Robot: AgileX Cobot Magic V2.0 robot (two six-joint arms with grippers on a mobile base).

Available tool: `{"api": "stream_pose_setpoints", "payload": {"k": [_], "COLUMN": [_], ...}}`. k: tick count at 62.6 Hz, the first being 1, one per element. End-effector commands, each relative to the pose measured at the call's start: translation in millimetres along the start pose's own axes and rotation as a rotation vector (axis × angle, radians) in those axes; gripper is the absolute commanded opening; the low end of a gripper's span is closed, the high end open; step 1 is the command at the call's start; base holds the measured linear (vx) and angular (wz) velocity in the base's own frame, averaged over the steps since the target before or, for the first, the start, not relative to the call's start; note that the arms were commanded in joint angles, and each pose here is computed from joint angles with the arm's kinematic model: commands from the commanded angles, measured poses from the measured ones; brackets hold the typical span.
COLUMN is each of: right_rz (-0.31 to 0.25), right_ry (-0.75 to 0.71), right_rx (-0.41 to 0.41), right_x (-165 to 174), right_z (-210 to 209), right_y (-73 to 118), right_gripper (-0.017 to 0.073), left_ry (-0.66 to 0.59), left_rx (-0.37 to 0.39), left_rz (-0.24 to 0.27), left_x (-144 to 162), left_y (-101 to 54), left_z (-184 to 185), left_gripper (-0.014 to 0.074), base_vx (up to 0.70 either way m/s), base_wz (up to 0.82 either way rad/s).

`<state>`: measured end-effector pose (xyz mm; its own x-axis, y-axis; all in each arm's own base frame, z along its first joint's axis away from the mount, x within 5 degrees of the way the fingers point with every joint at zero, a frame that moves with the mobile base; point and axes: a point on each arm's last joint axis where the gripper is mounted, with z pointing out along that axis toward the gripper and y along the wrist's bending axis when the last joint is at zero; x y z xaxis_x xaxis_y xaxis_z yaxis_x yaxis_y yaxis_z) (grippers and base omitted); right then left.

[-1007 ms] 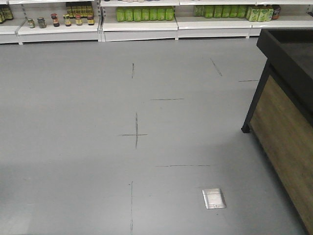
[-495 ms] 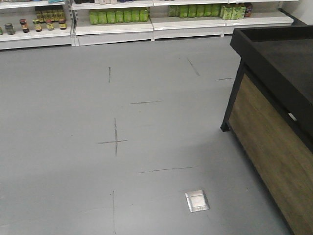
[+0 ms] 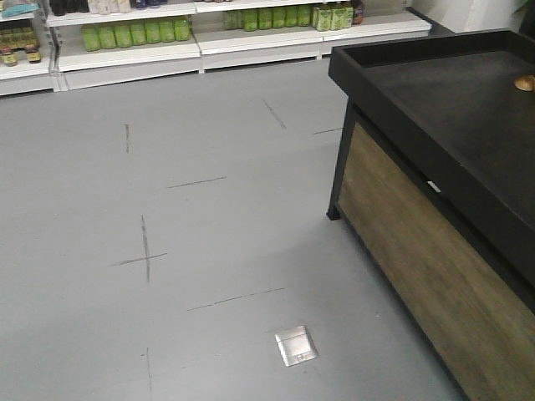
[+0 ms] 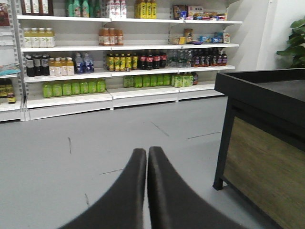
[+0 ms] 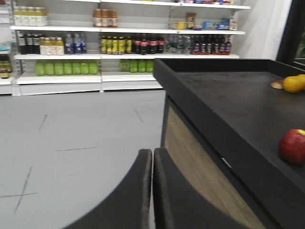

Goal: Pick three apples into basket with both arms
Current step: 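Turn the base to face the light-blue basket on the fruit table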

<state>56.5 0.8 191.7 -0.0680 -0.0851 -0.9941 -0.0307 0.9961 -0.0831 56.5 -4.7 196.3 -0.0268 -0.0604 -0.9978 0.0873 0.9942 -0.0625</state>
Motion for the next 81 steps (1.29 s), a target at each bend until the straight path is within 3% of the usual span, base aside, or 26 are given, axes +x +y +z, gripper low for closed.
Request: {"api": "stream_pose_setpoints", "payload": {"k": [1,81], "right_rz": [-0.014,-0.014], "right_ry": [-0.076,-0.076], "right_rx": [0.006,0.006], "right_x": [-2.9,-2.9], "right_z": [-0.4,-0.4], "right_y": [0.1,0.1], "right_gripper": [-0.0008,-0.0008], "left_ry": [-0.092,-0.092], "left_rx": [0.014,0.014], "left_rz": [-0.010,-0.010], "left_x": [-8.0,-8.0], "left_y": [-1.2,-1.2], "left_z": [-1.6,-1.6], "left_gripper": [-0.0006,-0.0006], "base_vx": [0.09,0.13], "base_wz": [-0.34,-0.51]}}
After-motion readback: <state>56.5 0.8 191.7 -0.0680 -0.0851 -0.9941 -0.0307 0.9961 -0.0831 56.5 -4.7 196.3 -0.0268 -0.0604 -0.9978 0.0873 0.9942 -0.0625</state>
